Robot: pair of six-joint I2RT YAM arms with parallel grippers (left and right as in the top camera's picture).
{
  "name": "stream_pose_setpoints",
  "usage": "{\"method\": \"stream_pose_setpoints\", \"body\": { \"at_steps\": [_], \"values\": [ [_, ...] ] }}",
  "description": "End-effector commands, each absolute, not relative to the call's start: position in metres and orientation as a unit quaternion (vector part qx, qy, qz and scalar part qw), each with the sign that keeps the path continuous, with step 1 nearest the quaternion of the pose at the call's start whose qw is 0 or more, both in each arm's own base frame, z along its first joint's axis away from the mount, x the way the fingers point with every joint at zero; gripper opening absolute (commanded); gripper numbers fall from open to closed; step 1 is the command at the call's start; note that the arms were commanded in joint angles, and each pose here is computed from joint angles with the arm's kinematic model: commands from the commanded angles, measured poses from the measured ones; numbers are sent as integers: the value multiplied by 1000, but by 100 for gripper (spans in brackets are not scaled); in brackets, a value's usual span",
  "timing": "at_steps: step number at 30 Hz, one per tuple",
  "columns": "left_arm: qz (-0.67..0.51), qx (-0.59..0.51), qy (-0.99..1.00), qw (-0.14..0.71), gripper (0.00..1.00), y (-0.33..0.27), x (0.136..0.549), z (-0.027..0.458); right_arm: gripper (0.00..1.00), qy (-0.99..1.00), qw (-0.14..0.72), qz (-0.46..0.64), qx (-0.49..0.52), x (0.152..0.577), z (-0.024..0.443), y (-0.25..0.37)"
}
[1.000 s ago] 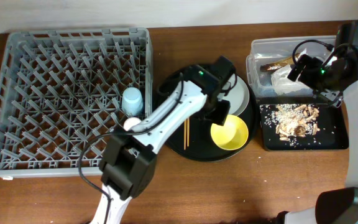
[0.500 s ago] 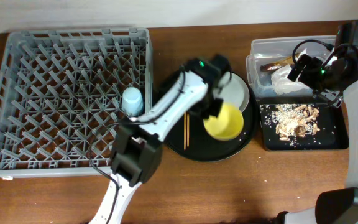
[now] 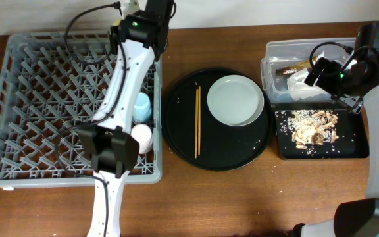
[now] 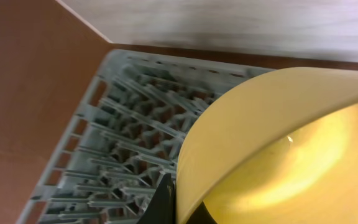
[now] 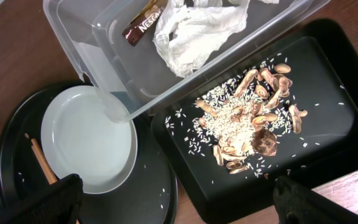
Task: Sort waste into correct bins and load items into the dishwasher rack
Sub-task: 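Place the yellow bowl in the rack's upper area with the left gripper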
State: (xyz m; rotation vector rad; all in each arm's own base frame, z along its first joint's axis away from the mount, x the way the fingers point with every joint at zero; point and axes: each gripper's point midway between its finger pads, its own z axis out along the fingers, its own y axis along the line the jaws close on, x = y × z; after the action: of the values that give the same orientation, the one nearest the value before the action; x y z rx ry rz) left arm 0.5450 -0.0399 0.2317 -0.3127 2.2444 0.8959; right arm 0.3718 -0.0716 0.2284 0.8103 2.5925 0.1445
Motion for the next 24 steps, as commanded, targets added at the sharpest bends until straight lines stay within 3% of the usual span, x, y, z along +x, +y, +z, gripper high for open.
{"method": "stream_pose_setpoints", "body": {
  "at_steps": [1,13,19,24],
  "values": [
    [439,-141,817,347,0,-21,552,213,98,931,215,44,293,373,232,-75],
    [470,-138,808,329,0,-13,559,180,98,931,215,44,293,373,232,-75],
    [428,-117,850,283,0,-24,557,134,99,931,215,44,293,373,232,-75],
    [483,-120,815,298,0,-13,554,153,98,931,215,44,293,373,232,-75]
  ]
}}
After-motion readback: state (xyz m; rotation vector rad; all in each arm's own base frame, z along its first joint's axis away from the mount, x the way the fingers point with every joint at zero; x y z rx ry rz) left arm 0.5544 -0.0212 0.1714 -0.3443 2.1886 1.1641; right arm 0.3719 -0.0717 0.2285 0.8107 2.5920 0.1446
